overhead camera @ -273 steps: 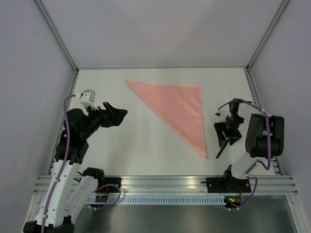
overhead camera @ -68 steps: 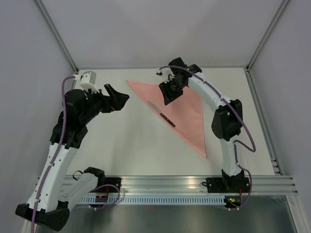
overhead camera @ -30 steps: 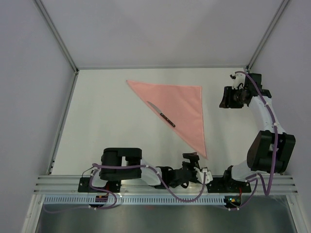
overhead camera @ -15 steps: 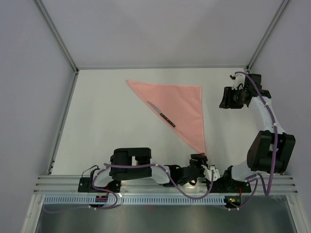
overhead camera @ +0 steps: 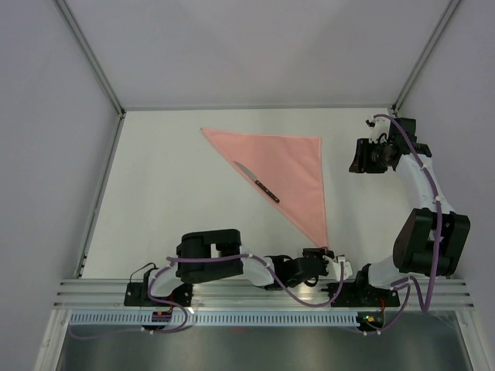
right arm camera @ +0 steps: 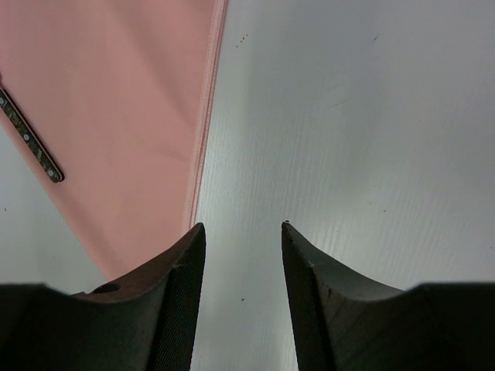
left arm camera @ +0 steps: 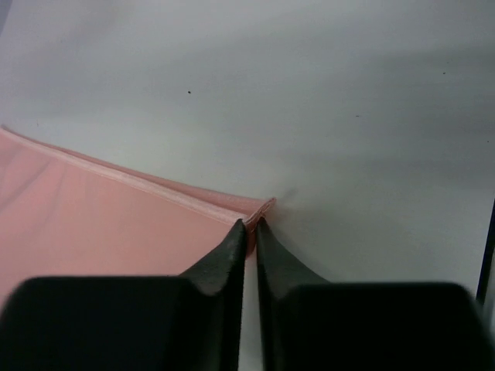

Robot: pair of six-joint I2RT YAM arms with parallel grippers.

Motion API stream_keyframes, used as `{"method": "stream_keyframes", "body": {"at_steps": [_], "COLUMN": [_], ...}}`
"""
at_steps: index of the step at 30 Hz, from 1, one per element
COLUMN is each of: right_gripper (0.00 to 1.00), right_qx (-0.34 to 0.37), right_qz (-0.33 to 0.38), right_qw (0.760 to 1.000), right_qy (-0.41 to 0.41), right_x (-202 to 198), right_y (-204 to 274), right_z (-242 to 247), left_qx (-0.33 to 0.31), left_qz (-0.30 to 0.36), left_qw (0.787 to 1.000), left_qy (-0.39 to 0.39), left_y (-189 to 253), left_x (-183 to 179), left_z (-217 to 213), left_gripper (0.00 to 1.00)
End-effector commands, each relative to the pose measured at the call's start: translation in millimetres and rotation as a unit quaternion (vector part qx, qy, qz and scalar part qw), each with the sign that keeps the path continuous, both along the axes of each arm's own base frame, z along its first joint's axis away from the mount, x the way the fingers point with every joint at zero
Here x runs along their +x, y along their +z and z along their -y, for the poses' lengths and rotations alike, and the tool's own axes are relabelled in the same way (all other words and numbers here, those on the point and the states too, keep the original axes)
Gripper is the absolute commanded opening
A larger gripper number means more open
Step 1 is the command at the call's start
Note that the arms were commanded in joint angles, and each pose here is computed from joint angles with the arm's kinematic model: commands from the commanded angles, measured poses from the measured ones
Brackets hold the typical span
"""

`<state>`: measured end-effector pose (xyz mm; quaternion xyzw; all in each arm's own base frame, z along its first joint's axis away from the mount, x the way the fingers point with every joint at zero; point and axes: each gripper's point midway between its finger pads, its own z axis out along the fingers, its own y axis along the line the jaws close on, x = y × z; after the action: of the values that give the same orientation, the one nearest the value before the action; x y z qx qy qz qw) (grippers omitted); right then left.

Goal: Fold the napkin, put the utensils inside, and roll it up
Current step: Fold the napkin

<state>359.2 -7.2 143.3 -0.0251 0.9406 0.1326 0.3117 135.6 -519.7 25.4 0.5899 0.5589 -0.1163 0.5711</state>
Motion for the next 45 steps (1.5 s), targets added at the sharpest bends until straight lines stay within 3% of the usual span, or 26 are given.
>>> {"method": "stream_keyframes", "body": {"at_steps": [1,2,11,14,18,21,25,31,36,45], "right_gripper": [0.5,0.5,0.5,0.5,0.5,0.5,0.5,0.5,0.5,0.5], "right_qx": [0.0,0.0,-0.001,0.0,0.0,0.0,0.0,0.004,0.005,0.005], "right_qz": [0.026,0.027,0.028,0.028,0.027,0.027,0.027,0.024,0.024,0.021], "right_qw": [1.0,1.0,1.0,1.0,1.0,1.0,1.0,1.0,1.0,1.0], "right_qy": [0.002,0.002,0.003,0.004,0.003,0.004,0.004,0.005,0.005,0.005], "right_x": [2,3,3,2,2,2,2,2,2,2], "right_y": [12,13,13,13,12,12,12,10,10,8], "right_z": [-1,-1,0,-1,-1,-1,-1,-3,-3,-3], "left_qx": [-0.027,-0.028,-0.065,-0.095,-0.147,-0.19,-0.259,-0.343,-0.37,-0.377], "left_qz": [-0.035,-0.039,-0.104,-0.142,-0.198,-0.264,-0.364,-0.406,-0.43,-0.428], "left_qw": [0.999,0.999,0.992,0.985,0.969,0.943,0.882,0.813,0.764,0.742], "left_qy": [-0.017,-0.016,-0.034,-0.02,0.026,0.076,0.148,0.239,0.307,0.352], "left_y": [15,17,42,55,77,88,91,101,87,74], "left_x": [-10,-11,-20,-9,31,68,114,177,218,252], "left_z": [19,20,35,33,19,-2,-41,-114,-170,-218], "left_gripper": [0.08,0.02,0.02,0.02,0.02,0.02,0.02,0.02,0.02,0.02]}}
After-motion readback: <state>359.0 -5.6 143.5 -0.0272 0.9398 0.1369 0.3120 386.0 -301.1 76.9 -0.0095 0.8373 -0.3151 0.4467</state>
